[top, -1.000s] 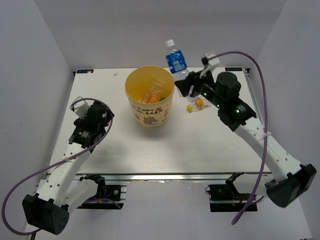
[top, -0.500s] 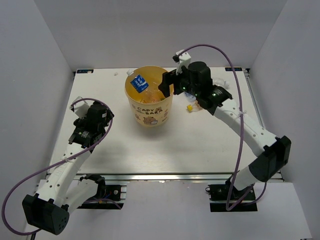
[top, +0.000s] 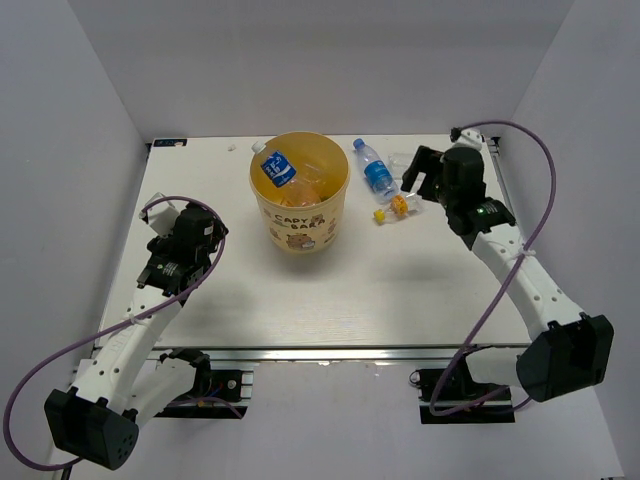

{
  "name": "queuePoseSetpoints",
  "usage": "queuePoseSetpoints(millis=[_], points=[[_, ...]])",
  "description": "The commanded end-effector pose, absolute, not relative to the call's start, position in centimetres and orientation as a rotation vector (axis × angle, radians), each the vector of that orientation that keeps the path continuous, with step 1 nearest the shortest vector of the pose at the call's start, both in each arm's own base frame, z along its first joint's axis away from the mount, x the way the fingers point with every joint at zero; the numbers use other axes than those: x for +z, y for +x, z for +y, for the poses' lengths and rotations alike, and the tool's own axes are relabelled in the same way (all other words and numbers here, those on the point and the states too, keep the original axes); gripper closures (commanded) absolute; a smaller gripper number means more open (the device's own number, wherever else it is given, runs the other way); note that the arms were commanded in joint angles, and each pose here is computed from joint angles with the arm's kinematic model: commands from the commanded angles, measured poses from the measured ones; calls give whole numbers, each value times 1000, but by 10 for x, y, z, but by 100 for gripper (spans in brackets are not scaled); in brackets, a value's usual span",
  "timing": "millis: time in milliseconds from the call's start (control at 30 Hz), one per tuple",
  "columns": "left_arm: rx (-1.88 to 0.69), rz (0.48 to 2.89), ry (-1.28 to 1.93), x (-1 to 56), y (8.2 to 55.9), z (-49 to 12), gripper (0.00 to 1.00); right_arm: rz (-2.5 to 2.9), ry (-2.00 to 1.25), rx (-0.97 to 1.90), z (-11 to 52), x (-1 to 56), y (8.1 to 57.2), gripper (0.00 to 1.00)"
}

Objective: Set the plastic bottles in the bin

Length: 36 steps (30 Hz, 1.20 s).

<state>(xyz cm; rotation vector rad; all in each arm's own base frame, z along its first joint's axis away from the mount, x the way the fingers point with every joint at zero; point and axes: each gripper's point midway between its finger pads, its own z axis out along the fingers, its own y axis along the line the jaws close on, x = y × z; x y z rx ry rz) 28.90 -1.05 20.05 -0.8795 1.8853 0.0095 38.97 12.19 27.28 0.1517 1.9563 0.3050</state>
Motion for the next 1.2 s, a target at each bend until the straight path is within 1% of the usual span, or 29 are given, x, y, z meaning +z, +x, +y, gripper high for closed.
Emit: queuePoseSetpoints(millis=[0, 33, 100, 200, 433, 500, 667, 833, 867, 933, 1000, 1033, 1067, 1100, 1167], points=[[3, 1870, -882, 203, 288, -10, 2, 1993, 415, 245, 95, 238, 395, 11], [3, 1870, -882, 203, 288, -10, 2, 2019, 448, 237, 94, 223, 400, 11], [-3, 1872, -882, 202, 288, -11, 2, 2027, 521, 257, 92, 210, 410, 11], [-7, 1869, -882, 204, 287, -11, 2, 2096, 619, 231, 94, 170, 432, 11], [-14, 1866, -879, 205, 287, -11, 2, 2101, 856, 234, 99, 119, 468, 11], [-17, 1862, -879, 206, 287, -11, 2, 2113, 896, 232, 101, 102, 474, 11], [-33, 1867, -868, 204, 288, -14, 2, 2118, 915, 258, 109, 83, 495, 11], [-35, 1871, -869, 203, 287, -14, 2, 2176, 952, 236, 109, 50, 498, 12], [-35, 1871, -869, 203, 287, -14, 2, 2178, 958, 242, 110, 48, 498, 17], [-35, 1871, -869, 202, 286, -14, 2, 2181, 967, 238, 108, 44, 491, 23], [-38, 1868, -870, 203, 286, -14, 2, 2144, 969, 205, 99, 51, 484, 32], [-38, 1868, -870, 203, 286, -14, 2, 2129, 966, 192, 93, 56, 482, 37], [-40, 1866, -872, 203, 286, -14, 2, 2105, 964, 172, 88, 62, 481, 45], [-41, 1864, -870, 204, 286, -13, 2, 2075, 943, 176, 83, 81, 479, 50], [-42, 1863, -872, 203, 285, -13, 2, 2052, 906, 166, 78, 97, 471, 61]])
